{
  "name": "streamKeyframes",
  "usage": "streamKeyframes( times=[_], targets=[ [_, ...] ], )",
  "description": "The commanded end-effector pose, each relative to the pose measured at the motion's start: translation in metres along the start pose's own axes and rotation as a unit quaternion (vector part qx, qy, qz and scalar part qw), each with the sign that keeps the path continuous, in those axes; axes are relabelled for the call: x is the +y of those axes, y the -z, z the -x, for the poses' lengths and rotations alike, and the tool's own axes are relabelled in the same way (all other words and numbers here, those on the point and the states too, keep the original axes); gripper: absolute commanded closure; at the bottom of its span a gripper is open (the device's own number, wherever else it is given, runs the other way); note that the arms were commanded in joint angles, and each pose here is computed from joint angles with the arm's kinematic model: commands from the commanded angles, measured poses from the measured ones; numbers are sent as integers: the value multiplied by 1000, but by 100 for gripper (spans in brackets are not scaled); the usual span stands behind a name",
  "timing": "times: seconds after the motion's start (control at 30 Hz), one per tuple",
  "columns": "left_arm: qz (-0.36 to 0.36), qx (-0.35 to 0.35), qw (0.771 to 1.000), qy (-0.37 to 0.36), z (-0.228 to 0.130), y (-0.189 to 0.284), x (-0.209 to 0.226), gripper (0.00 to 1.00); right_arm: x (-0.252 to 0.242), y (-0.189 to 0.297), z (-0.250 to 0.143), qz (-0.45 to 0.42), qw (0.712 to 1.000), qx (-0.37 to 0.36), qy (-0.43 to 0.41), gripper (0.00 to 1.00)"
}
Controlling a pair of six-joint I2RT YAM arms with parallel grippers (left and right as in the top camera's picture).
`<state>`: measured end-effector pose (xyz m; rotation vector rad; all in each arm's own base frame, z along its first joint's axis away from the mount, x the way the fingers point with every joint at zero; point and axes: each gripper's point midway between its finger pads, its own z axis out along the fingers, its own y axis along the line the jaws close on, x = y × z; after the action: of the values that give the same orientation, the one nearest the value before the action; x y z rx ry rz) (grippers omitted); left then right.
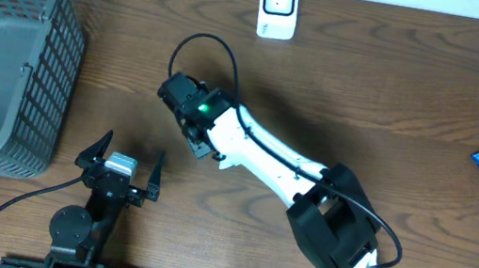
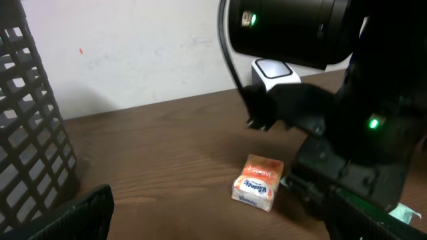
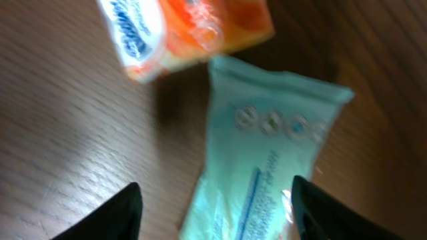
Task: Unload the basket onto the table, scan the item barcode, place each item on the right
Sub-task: 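Move the right gripper onto the light green tissue pack and grasp it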
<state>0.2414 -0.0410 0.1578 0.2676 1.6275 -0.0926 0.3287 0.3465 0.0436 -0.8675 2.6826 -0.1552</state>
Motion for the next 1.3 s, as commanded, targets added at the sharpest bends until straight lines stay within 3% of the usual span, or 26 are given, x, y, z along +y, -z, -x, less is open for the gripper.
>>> streamKeyframes(
  times=[0.0, 0.4, 0.43, 0.53, 0.8, 0.9, 0.97, 1.1, 1.27],
  targets=[
    [-15, 24, 1000, 7, -14, 0, -6, 2, -1, -8, -8, -11, 1000, -4, -2, 36],
    [-15, 24, 1000, 7, -14, 0, -6, 2, -29, -29, -30, -104, 994, -2, -21, 47],
    [-15, 24, 1000, 7, -14, 0, -6, 2, -29, -30, -31, -105, 994, -1, -24, 50],
    [-15, 24, 1000, 7, -14, 0, -6, 2, -29, -32, -33, -105, 994, 0, -27, 82],
    [-15, 24, 1000, 7, -14, 0, -6, 2, -28, -16, -28, -93, 995, 10, -38, 99],
    [-15, 24, 1000, 7, -14, 0, -6, 2, -15, 9, -26, -12, 998, 43, -38, 99],
    [-15, 24, 1000, 7, -14, 0, -6, 2, 5, 36, -22, 112, 992, 61, -4, 99],
    [-15, 24, 1000, 7, -14, 0, -6, 2, 22, 96, -13, 352, 934, 49, 30, 99],
    [-15, 24, 1000, 7, -14, 0, -6, 2, -8, 119, -15, 505, 862, 37, 4, 99]
  ],
)
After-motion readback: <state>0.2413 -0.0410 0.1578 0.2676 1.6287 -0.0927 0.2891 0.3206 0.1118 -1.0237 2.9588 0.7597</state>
